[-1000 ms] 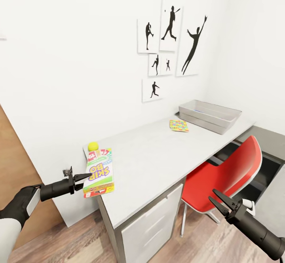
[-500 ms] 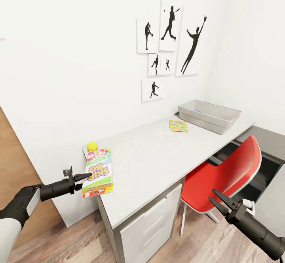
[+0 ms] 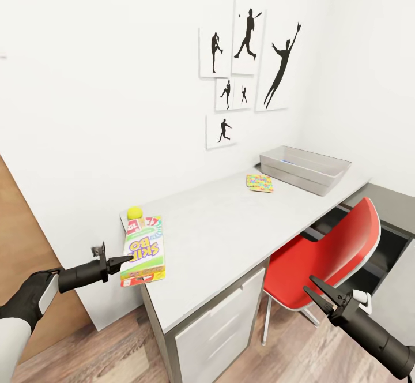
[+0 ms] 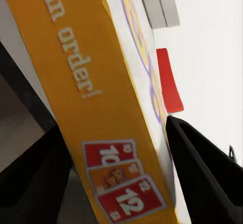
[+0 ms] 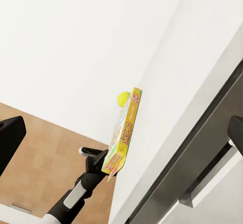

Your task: Put all the toys in the child's room - the three board games (two on the bed and one on the table), the two jigsaw puzzles on the table, and the tennis ball on the table - inside the toy box on the table in the child's room.

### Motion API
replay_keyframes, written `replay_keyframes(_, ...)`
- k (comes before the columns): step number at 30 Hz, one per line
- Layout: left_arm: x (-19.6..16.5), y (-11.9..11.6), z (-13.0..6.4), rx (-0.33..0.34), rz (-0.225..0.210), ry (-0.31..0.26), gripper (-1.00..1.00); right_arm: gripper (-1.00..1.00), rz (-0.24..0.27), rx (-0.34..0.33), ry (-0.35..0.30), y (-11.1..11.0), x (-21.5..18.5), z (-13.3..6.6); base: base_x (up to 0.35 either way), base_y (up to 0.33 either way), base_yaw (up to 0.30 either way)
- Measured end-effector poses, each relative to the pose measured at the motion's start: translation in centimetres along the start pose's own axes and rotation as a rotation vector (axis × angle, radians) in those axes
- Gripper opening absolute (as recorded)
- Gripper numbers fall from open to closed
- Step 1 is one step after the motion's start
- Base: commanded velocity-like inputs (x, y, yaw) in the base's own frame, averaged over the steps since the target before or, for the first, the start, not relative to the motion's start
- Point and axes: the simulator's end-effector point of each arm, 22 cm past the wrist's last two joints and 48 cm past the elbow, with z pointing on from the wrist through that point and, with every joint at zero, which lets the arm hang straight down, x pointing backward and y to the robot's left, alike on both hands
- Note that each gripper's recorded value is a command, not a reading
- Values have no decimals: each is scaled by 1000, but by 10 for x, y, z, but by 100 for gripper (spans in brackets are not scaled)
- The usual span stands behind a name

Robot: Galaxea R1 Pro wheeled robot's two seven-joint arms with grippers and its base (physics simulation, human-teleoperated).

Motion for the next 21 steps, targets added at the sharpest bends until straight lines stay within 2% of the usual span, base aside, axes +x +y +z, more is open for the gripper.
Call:
replay_keyframes(12,-2,-4,0,14,-8,-8,-100,100,0,0,0,0,0,0,0,0,0)
replay_keyframes(16,-6,-11,-1,19,-11,-9,-100,100,0,0,0,7,-3,1,0,0,0)
replay_keyframes(21,-7,-18,-1,12,7,4,-100,100,1,0,2,15,-7,3,0,0,0)
